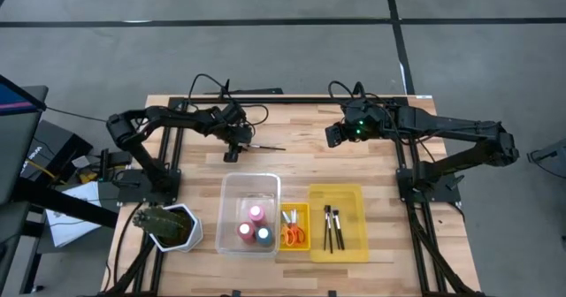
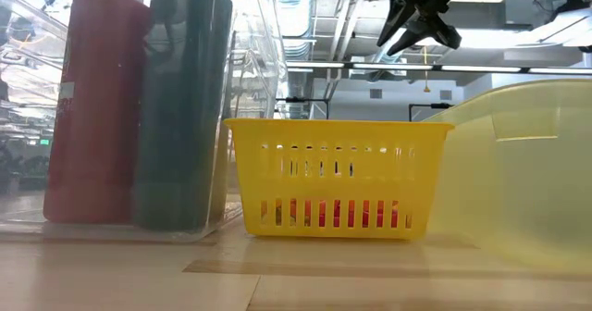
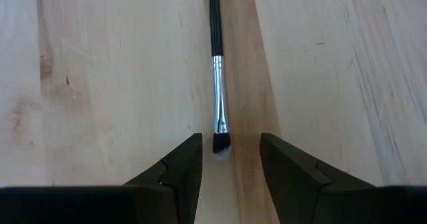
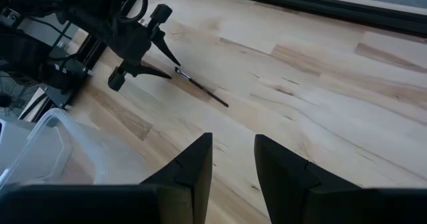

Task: Pick & Place Paint Supplies
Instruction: Put the black paint brush into the right yellow bin

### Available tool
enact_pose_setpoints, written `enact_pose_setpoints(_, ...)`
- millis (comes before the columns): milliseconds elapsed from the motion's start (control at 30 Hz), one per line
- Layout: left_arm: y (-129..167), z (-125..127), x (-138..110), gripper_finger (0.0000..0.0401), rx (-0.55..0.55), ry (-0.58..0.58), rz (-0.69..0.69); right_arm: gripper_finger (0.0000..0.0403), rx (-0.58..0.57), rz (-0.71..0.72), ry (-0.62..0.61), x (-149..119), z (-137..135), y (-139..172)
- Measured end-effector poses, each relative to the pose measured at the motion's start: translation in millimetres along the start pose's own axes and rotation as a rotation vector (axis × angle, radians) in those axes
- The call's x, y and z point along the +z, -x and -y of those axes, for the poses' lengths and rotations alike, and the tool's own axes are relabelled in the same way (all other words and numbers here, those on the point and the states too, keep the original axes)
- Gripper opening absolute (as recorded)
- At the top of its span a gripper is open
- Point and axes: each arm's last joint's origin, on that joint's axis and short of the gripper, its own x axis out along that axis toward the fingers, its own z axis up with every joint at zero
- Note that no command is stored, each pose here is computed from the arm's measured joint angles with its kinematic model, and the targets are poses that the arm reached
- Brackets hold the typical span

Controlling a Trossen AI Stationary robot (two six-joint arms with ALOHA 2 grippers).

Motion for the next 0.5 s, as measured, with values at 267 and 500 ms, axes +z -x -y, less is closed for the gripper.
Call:
enact_pose_setpoints(267, -0.1, 0.0, 0.0, 0.0143, -0.009, 0.001, 0.009, 0.0108, -0.013, -0.014, -0.005, -1.4, 1.2, 0.1)
enact_pose_setpoints(500, 2.5, -7.2, -7.0, 0.0143, -0.017, 0.037, 0.029, 0.0108, -0.012, -0.018, -0.005, -1.6, 1.3, 0.1)
